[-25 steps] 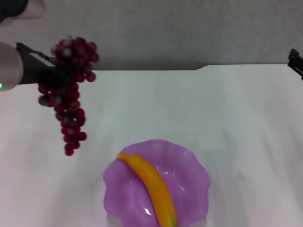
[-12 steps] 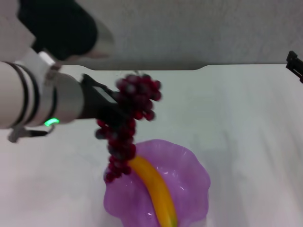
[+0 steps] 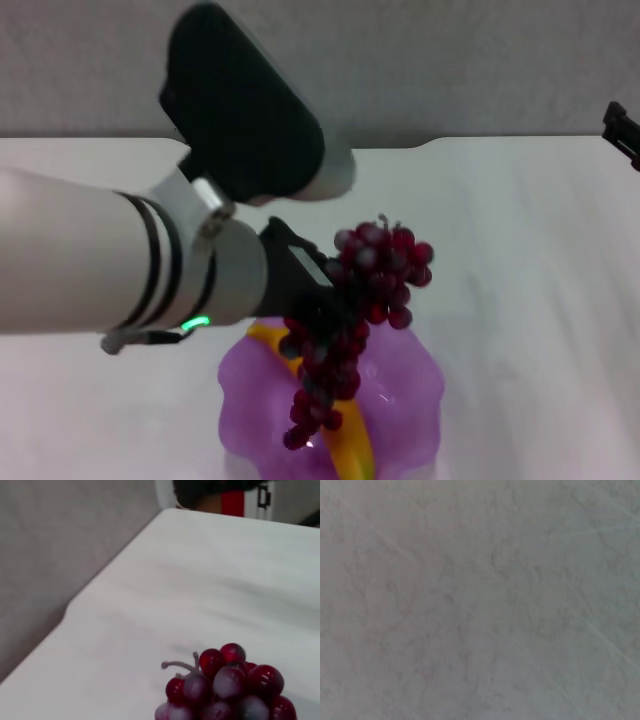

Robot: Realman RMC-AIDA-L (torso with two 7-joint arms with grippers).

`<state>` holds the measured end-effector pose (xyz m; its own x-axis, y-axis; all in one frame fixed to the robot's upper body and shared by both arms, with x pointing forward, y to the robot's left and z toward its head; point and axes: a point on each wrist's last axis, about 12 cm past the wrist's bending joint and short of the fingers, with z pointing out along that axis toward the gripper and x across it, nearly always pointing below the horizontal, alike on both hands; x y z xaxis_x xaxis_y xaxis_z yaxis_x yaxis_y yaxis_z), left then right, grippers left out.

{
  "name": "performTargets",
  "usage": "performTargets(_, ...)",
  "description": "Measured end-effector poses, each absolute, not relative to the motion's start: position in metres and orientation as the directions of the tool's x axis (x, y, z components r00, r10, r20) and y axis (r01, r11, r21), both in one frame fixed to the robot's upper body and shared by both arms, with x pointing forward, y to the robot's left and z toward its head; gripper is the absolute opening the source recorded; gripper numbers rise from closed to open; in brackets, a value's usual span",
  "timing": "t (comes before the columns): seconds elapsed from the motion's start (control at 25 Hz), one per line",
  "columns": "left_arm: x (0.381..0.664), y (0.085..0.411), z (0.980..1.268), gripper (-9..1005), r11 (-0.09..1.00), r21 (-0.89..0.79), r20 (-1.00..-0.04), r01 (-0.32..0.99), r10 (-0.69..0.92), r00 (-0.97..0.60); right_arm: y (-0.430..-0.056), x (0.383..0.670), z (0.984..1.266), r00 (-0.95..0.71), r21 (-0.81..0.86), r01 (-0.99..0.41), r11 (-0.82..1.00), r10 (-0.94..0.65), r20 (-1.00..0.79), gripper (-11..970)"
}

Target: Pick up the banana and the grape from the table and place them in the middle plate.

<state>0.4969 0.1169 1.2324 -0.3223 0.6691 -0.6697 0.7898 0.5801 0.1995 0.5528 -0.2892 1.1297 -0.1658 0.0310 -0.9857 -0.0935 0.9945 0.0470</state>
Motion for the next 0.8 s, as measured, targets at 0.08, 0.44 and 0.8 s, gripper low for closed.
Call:
performTargets(0.08, 0.499, 0.113, 1.219, 241, 0.571, 0.184, -0.658, 0.800, 0.677, -0.331, -0.289, 0.553, 1.130, -0.167, 0.047, -0.095, 0.994, 0.031, -0.986, 880)
performTargets(0.44, 0.513, 0.109, 1.177, 237, 0.575, 0.155, -0.609, 0.803, 0.696, -0.381, -0.288, 0.553, 1.130, -0.168, 0.046, -0.097, 0.994, 0.029, -0.985, 880)
performTargets(0.8, 0.524, 0.112, 1.131, 233, 0.589, 0.174, -0.557, 0.789, 0.720, -0.414, -0.287, 0.553, 1.129, -0.169, 0.044, -0.100, 0.994, 0.026, -0.985, 880)
